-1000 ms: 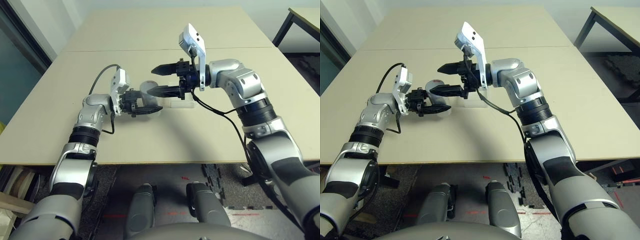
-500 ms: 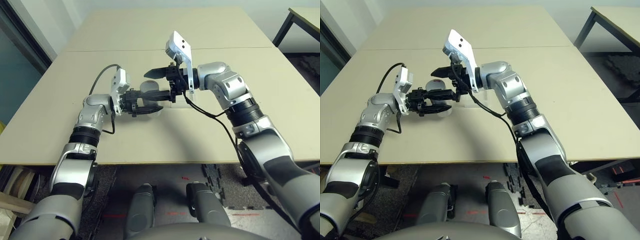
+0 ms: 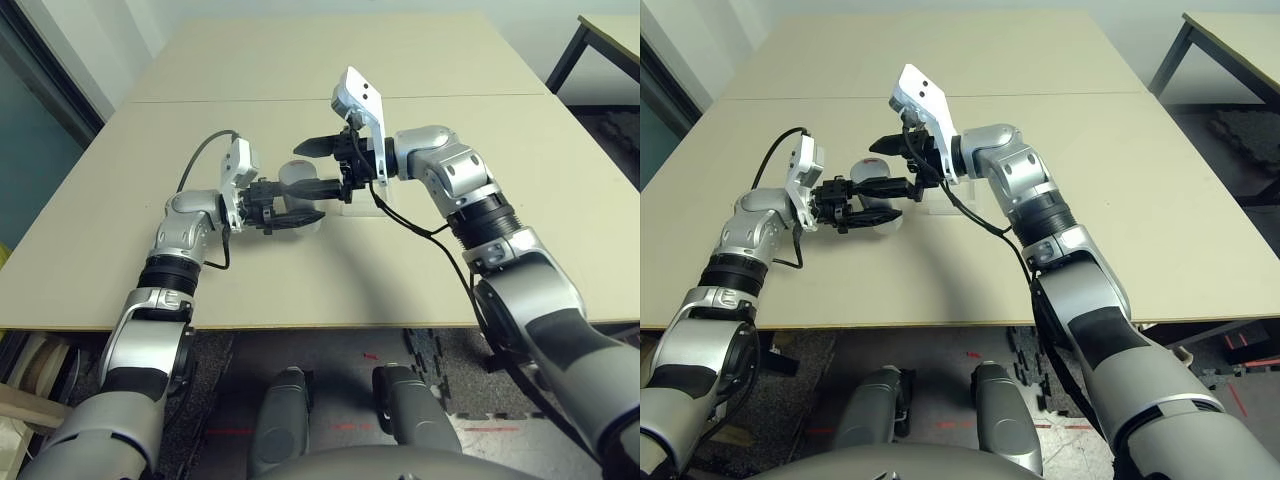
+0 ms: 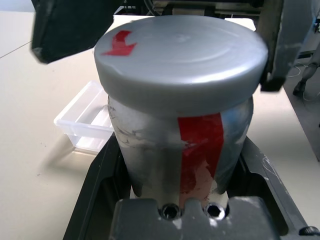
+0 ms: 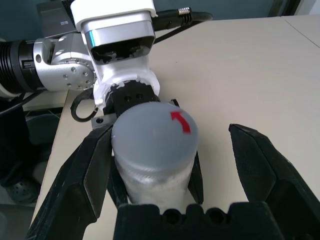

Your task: Pour the medicine from the bottle into the box.

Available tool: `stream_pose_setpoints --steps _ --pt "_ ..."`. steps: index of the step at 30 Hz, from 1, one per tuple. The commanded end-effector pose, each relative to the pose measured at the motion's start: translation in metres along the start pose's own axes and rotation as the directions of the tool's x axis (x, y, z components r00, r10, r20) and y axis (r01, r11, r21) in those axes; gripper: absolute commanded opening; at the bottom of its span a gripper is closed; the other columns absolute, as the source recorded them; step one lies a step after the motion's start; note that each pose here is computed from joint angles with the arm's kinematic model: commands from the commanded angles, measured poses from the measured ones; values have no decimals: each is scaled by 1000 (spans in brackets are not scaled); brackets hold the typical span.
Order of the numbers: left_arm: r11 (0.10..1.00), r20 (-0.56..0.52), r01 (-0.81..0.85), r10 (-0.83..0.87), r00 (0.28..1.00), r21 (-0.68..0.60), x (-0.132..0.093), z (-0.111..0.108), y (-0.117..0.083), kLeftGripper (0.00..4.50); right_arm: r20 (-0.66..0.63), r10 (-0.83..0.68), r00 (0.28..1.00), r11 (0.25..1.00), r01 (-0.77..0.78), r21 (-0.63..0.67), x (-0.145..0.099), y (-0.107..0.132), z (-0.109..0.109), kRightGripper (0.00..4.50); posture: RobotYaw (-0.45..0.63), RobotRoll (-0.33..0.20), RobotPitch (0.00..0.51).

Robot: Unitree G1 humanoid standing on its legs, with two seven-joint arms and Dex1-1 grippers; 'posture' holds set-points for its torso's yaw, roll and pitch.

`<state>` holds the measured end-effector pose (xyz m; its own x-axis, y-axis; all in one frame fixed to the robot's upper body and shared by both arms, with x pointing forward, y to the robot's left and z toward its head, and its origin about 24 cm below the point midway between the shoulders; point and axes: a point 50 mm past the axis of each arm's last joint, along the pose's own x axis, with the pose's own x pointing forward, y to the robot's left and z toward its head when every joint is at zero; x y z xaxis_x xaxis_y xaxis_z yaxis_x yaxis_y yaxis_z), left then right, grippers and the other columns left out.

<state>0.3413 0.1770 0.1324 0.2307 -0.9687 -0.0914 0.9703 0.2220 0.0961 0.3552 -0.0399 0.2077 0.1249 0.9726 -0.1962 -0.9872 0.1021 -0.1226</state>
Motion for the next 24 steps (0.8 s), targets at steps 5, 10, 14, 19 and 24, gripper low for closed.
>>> stream_pose_setpoints --steps 5,10,14,19,24 --pt "1000 -12 7 -7 1000 -1 -2 -2 -1 2694 -2 -37 999 999 37 17 -25 1 -4 4500 -96 0 97" --pt "1000 -14 2 -2 1000 0 -3 -1 0 2694 -10 -46 999 999 46 25 -33 4 -5 4500 -97 0 95" --pt "1000 -14 -1 1 1000 1 -4 -1 1 2694 -16 -58 998 998 58 33 -41 5 -6 4500 -96 0 94" --pt "1000 -13 -3 3 1000 0 -4 -1 0 2694 -29 -85 996 996 86 40 -52 2 -8 4500 -94 0 92" --pt "1000 -12 -4 4 1000 -2 -4 -2 1 2694 41 -53 998 997 51 55 -45 6 10 4500 -95 0 88"
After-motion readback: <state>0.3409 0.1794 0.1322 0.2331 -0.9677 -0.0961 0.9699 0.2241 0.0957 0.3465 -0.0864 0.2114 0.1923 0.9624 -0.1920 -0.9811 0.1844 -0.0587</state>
